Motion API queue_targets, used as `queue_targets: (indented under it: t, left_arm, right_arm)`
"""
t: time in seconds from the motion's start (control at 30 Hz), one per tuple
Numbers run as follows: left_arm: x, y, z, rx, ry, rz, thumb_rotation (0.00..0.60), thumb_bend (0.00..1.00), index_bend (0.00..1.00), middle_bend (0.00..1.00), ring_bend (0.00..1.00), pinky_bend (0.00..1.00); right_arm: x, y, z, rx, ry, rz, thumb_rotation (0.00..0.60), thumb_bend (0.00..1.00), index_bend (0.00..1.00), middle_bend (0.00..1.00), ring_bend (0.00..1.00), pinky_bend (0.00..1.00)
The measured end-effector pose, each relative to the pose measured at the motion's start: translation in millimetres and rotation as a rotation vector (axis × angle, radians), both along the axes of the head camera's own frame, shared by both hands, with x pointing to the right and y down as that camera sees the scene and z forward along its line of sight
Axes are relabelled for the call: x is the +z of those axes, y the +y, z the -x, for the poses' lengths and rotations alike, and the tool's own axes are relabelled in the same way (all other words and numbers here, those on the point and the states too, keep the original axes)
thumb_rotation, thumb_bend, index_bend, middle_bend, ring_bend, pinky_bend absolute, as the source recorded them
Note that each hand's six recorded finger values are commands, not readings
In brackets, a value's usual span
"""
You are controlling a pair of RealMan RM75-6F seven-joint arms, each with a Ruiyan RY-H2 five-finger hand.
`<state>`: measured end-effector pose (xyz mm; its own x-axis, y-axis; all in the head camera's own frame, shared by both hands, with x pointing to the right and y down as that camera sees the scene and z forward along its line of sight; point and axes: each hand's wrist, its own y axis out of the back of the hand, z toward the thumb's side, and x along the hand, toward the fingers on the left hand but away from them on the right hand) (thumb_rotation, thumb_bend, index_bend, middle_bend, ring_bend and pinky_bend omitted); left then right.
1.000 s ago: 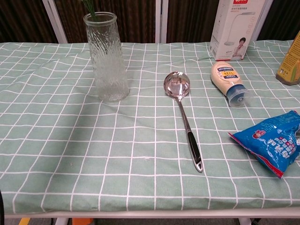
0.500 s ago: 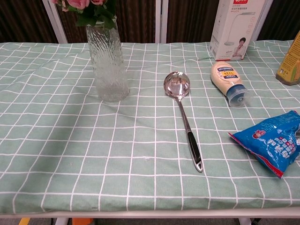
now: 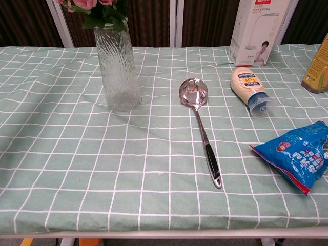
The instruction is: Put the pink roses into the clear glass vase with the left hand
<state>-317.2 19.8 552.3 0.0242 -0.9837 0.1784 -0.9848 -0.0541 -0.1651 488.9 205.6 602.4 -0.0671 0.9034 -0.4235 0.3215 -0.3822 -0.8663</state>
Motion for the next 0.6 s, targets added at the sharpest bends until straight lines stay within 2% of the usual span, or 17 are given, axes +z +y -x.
queue_targets:
  t: [0.13,0.27,0.37,0.47,0.57,0.6]
  left_arm:
    - [15.7,18.0,20.3,0.103,-0.222,0.011,0.6,0.07,0.13,0.05,0.03,0.14]
    - [43.3,53.1,50.1,0.289,-0.602,0.041,0.6,0.07,0.13,0.05,0.03,0.15]
    - [53.3,75.5,69.0,0.373,-0.839,0.06,0.6,0.07,0.13,0.05,0.03,0.15]
    - [57.3,98.3,85.3,0.425,-1.055,0.067,0.6,0.07,0.13,0.05,0.03,0.15]
    - [57.6,128.1,103.2,0.445,-1.221,0.084,0.6,0.07,0.13,0.05,0.03,0.15]
    - [56.4,136.2,107.8,0.44,-1.252,0.087,0.6,0.07,0.13,0.05,0.03,0.15]
  right_arm:
    - [-4.1,0.5,2.0,0.002,-0.005,-0.012,0.6,0.22,0.0,0.0,0.0,0.0]
    - [-7.9,3.1,3.9,0.001,-0.004,-0.02,0.6,0.22,0.0,0.0,0.0,0.0]
    - [-6.4,5.0,5.2,0.002,-0.007,-0.016,0.6,0.22,0.0,0.0,0.0,0.0]
    - [-3.5,6.7,7.2,-0.007,-0.005,-0.006,0.6,0.22,0.0,0.0,0.0,0.0]
    - [-3.8,7.0,8.5,-0.014,-0.003,-0.012,0.6,0.22,0.0,0.0,0.0,0.0]
    - [-4.0,7.2,8.8,-0.016,-0.002,-0.013,0.6,0.22,0.0,0.0,0.0,0.0]
